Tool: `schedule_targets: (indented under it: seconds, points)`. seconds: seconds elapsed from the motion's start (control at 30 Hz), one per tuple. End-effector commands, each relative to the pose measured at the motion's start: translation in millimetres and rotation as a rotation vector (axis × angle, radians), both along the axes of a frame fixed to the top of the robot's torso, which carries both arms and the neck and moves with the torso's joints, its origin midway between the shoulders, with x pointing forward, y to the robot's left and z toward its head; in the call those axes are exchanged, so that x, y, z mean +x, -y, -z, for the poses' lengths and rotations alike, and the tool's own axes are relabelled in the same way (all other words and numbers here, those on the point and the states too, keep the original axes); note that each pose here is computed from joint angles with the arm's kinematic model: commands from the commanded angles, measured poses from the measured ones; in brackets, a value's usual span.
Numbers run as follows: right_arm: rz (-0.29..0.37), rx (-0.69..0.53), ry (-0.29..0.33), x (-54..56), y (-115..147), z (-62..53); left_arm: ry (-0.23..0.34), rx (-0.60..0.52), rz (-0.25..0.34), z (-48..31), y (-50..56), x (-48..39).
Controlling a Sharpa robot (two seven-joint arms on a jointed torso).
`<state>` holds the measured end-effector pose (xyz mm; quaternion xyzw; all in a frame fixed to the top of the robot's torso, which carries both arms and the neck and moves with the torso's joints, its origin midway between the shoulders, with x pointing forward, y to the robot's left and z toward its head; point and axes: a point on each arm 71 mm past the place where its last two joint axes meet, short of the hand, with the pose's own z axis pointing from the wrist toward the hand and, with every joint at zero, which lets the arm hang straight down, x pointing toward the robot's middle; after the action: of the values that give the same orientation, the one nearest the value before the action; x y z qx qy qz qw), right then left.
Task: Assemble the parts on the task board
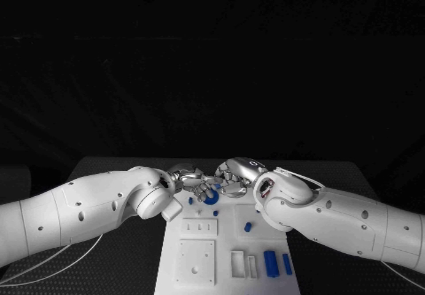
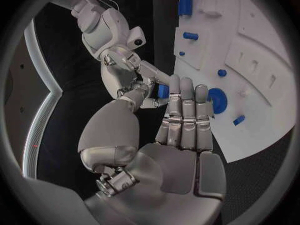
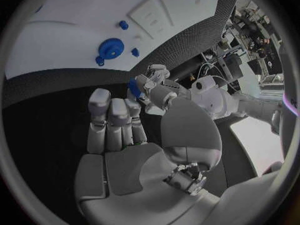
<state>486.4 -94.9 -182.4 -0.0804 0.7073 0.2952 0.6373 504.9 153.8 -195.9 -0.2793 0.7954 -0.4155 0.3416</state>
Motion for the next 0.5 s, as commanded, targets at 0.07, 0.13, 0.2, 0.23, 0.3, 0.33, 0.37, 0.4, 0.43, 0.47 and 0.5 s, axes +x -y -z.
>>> schedule_targets:
  seconds: [0.07, 0.13, 0.2, 0.23, 0.3, 0.33, 0.37, 0.4, 0.43, 0.47, 0.5]
  points:
    - [-0.032, -0.01, -0.012, -3.5, -7.7, 1.5, 0.004, -0.035, 0.02, -3.3, 6.7, -1.5]
    - [-0.031, -0.011, -0.014, -3.1, -7.6, 2.0, 0.003, -0.039, 0.019, -3.5, 6.7, -1.4]
    - [-0.031, -0.01, -0.015, -3.3, -7.8, 2.2, 0.0, -0.042, 0.017, -3.4, 6.7, -1.4]
    - [-0.032, -0.01, -0.016, -3.5, -8.1, 2.2, 0.0, -0.043, 0.017, -3.4, 6.6, -1.3]
    - [-0.034, -0.009, -0.016, -3.9, -9.1, 2.2, 0.0, -0.043, 0.017, -3.4, 6.7, -1.3]
    - [-0.035, -0.007, -0.017, -4.2, -9.7, 2.2, 0.0, -0.043, 0.016, -3.4, 6.8, -1.3]
    - [-0.036, -0.006, -0.017, -4.5, -10.0, 2.1, 0.001, -0.043, 0.016, -3.5, 7.0, -1.2]
    - [-0.037, -0.006, -0.018, -4.7, -10.4, 2.0, 0.001, -0.043, 0.015, -3.5, 7.2, -1.1]
    - [-0.037, -0.007, -0.018, -4.8, -10.6, 2.1, 0.001, -0.043, 0.015, -3.5, 7.3, -1.0]
    - [-0.037, -0.007, -0.018, -4.7, -10.6, 2.2, 0.0, -0.042, 0.015, -3.4, 7.6, -0.9]
    - [-0.037, -0.006, -0.018, -4.7, -10.4, 2.2, 0.0, -0.042, 0.015, -3.4, 7.9, -0.8]
